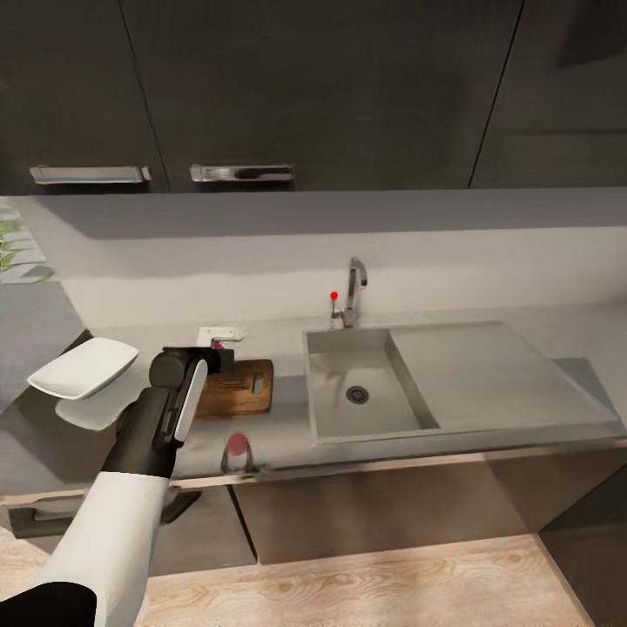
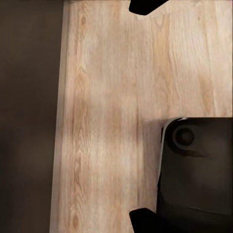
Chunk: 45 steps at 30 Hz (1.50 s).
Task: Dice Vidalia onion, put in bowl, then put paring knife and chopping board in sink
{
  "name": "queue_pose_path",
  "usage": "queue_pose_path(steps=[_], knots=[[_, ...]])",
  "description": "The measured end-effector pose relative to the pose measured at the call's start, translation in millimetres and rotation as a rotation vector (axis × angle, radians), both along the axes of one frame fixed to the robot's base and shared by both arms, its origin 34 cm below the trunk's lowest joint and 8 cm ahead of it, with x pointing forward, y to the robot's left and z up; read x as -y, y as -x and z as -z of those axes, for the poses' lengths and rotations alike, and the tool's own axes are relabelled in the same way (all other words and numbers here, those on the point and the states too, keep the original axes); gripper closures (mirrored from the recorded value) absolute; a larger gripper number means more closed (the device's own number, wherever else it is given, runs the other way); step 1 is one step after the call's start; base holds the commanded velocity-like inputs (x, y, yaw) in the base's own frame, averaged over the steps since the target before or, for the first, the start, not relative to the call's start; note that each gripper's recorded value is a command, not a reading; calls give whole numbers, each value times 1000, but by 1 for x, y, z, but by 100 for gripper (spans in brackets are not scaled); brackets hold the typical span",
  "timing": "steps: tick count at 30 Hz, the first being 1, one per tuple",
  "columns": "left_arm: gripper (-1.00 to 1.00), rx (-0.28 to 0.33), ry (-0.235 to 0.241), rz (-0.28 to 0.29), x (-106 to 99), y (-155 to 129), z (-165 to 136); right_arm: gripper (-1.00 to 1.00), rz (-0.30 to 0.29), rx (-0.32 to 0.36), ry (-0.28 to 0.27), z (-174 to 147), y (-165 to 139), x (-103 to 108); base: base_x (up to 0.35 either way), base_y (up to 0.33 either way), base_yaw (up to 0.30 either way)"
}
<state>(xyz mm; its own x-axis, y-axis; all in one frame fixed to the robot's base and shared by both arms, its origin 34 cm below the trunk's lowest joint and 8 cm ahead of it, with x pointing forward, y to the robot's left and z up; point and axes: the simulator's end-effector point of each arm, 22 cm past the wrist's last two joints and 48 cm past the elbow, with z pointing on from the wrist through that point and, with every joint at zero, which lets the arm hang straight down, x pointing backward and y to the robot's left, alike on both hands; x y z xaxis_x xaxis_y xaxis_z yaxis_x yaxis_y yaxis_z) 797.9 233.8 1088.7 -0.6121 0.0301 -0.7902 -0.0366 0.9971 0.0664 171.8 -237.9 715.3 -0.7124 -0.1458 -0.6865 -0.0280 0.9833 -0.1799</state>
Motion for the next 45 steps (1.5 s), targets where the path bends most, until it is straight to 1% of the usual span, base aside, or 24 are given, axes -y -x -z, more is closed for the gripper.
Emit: queue_pose_path(steps=[7,23,25,27,28,29,30,32,34,36,37,39,42,45], knots=[[100,1,-3,-1,-1,0,0,-100,4,-1,-4,0,2,-1,-112,151,0],[100,-4,-6,-4,-3,0,2,-100,3,3,-8,-1,2,-2,-7,8,0],[100,-5,-6,-4,-4,0,2,-100,1,13,-10,-2,0,-3,0,0,0],[100,-4,-6,-5,-4,0,2,-100,-2,47,-19,-7,-5,-5,0,0,0],[100,-4,-6,-5,-4,0,2,-100,-14,75,-29,-12,-9,-5,0,0,0],[100,-4,-6,-5,-4,0,2,-100,-32,85,-36,-13,-11,-4,0,0,0],[100,-4,-6,-5,-4,0,2,-100,-57,80,-47,-12,-9,-4,0,0,0],[100,-4,-6,-5,-4,0,2,-100,-107,57,-85,-8,-3,-6,0,0,0],[100,-3,-6,-5,-4,0,1,-100,-113,44,-108,-6,1,-2,0,0,0],[100,-2,-6,-5,-4,0,1,-100,-53,47,-124,-6,2,11,0,0,0],[100,-2,-6,-5,-4,0,1,-100,-36,48,-124,-6,2,15,0,0,0],[100,-2,-6,-5,-4,0,1,-100,38,22,-121,-1,6,27,0,0,0],[100,-1,-6,-5,-4,0,1,-100,86,-14,-123,5,11,33,0,0,0],[100,-1,-6,-5,-4,0,0,-100,106,-27,-125,8,13,34,0,0,0]])
